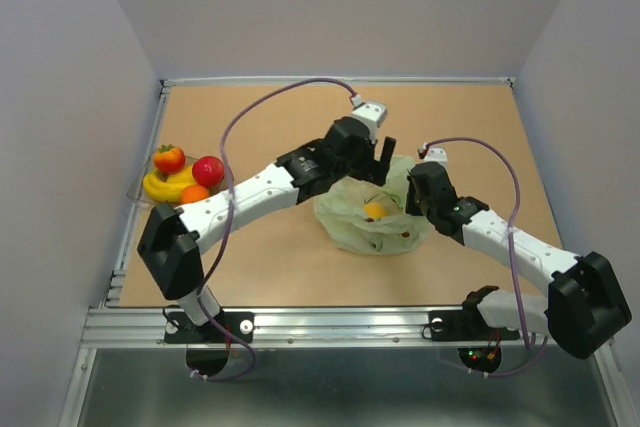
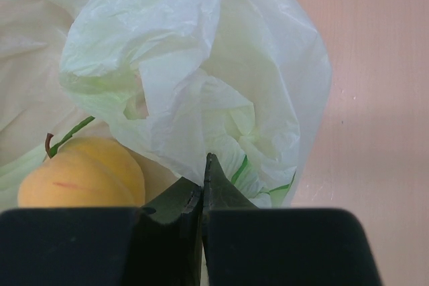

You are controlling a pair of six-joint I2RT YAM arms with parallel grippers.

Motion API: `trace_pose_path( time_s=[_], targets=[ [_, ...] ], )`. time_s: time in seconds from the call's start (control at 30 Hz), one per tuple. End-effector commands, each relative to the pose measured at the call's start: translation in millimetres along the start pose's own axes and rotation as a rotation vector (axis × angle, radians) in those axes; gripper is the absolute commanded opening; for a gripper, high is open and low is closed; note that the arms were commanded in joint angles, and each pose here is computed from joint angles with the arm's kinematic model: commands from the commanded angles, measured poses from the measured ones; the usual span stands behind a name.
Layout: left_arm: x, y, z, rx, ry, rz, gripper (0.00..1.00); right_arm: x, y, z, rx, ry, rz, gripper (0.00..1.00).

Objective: Untie the knot of the plastic bag and take out the fruit

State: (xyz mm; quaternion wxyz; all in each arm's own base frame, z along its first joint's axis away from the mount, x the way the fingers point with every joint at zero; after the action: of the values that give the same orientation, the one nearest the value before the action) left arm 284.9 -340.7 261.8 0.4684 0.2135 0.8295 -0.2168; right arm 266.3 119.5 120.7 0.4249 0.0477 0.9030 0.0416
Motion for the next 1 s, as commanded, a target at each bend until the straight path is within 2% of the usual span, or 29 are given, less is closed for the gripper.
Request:
trace_pose_path(
  time_s=[0.0,0.1,0.27,0.43,0.6,0.8,0.97],
  targets=[
    [12,-32,17,0.068,-0.014,0.115,0.96,-20,6,-8,-0.030,-0.073,0.050,0.01],
    [50,-35,36,0.076,0.063,0.141,0.95,-17,4,-8,-0.030,-0.071,0.059,0.01],
    [111,-37,41,0.075,0.154,0.183,0.95,-8,3,-7,-0.032,-0.049,0.076,0.01],
    [149,-36,42,0.077,0.203,0.177,0.98,3,2,-4,-0.032,-0.016,0.083,0.01],
    [181,-50,40,0.088,0.245,0.240,0.99,6,2,-1,-0.029,-0.003,0.076,0.01],
    [171,-44,45,-0.019,0.184,0.163,0.99,6,5,1,-0.034,0.006,0.071,0.01],
    [152,-55,51,-0.009,0.142,0.116,0.99,6,4,-1,-0.037,0.003,0.073,0.01]
  ],
)
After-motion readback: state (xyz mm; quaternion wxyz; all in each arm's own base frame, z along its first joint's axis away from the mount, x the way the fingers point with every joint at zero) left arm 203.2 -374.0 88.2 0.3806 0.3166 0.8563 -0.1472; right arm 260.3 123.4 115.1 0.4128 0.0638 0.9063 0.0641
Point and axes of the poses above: each gripper's point midway between its finger pads, its own z axis out along the fingers, its own y axis along the line the jaws close on, x = y × z, the point moved 4 cm from there along -z, back along the fingers, and after that the axes turned 3 degrees about z, right-handed, at the moved point
